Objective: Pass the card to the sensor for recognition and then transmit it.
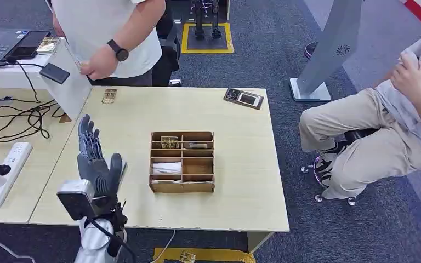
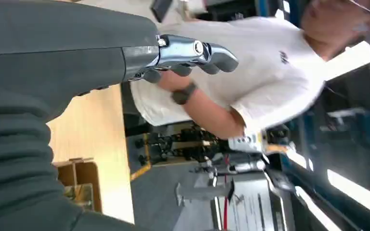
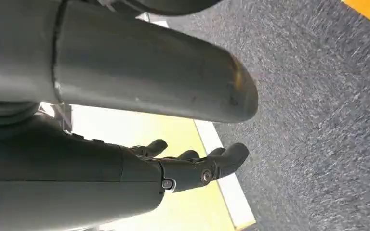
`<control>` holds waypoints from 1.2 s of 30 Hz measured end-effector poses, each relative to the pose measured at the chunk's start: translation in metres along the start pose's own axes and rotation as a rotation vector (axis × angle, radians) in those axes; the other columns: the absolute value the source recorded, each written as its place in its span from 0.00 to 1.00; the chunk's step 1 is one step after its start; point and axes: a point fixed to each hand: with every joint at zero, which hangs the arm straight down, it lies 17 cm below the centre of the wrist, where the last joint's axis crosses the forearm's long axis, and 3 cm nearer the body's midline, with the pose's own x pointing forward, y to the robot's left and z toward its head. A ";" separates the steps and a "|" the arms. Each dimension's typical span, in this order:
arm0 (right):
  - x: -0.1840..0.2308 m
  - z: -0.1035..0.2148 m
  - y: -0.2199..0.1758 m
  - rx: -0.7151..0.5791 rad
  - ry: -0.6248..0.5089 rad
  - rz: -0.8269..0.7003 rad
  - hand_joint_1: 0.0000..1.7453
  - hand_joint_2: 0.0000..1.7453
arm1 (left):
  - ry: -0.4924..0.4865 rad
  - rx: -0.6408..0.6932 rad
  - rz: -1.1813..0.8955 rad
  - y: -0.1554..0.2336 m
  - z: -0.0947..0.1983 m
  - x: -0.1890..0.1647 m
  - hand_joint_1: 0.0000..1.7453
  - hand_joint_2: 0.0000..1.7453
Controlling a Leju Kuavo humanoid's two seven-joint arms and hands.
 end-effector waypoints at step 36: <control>0.025 0.000 -0.035 -0.009 -0.022 -0.056 0.00 0.00 | -0.172 -0.501 -1.199 -0.061 0.095 -0.075 0.00 1.00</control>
